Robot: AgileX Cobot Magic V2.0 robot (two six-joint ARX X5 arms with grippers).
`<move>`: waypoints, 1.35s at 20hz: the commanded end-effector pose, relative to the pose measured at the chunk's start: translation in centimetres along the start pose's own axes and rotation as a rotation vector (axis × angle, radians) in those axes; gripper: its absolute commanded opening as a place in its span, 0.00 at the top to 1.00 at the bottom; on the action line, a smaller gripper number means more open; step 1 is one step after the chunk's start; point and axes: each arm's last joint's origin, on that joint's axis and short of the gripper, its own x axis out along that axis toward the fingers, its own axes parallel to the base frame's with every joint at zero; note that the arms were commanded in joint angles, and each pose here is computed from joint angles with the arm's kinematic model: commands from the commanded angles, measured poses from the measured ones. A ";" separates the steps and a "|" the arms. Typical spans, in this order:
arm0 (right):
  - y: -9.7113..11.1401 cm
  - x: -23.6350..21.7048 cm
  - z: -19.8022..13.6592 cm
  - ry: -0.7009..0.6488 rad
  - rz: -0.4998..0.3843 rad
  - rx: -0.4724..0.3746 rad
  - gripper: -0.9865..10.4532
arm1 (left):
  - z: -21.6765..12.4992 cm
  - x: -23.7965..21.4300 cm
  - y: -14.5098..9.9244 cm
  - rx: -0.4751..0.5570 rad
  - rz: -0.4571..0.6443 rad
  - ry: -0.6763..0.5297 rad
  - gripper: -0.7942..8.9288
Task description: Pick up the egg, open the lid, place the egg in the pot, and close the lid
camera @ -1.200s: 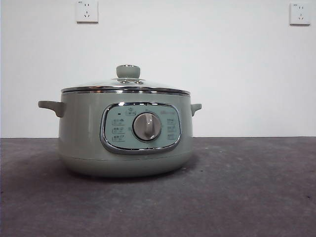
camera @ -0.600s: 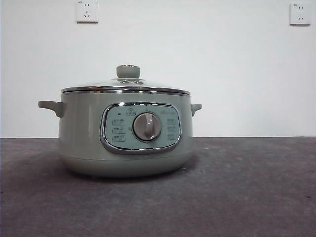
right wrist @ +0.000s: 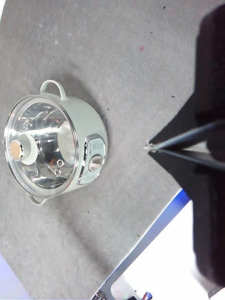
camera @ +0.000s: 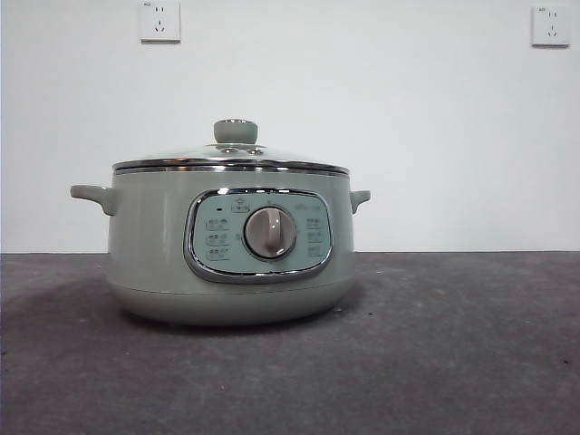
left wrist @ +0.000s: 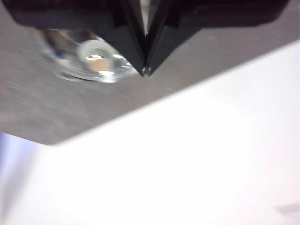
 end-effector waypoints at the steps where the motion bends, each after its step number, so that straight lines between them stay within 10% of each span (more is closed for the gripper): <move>1: 0.0 0.3 -0.2 0.035 -0.002 0.015 0.91 | -4.3 -0.2 -0.3 0.031 0.073 -0.036 0.92; 12: -0.1 0.5 -0.1 0.042 -0.002 0.016 0.91 | -23.1 1.0 -1.8 -0.197 0.338 0.047 0.92; 27: -0.1 0.5 -0.1 0.042 -0.013 0.016 0.91 | -26.4 1.1 -2.3 -0.258 0.349 0.116 0.92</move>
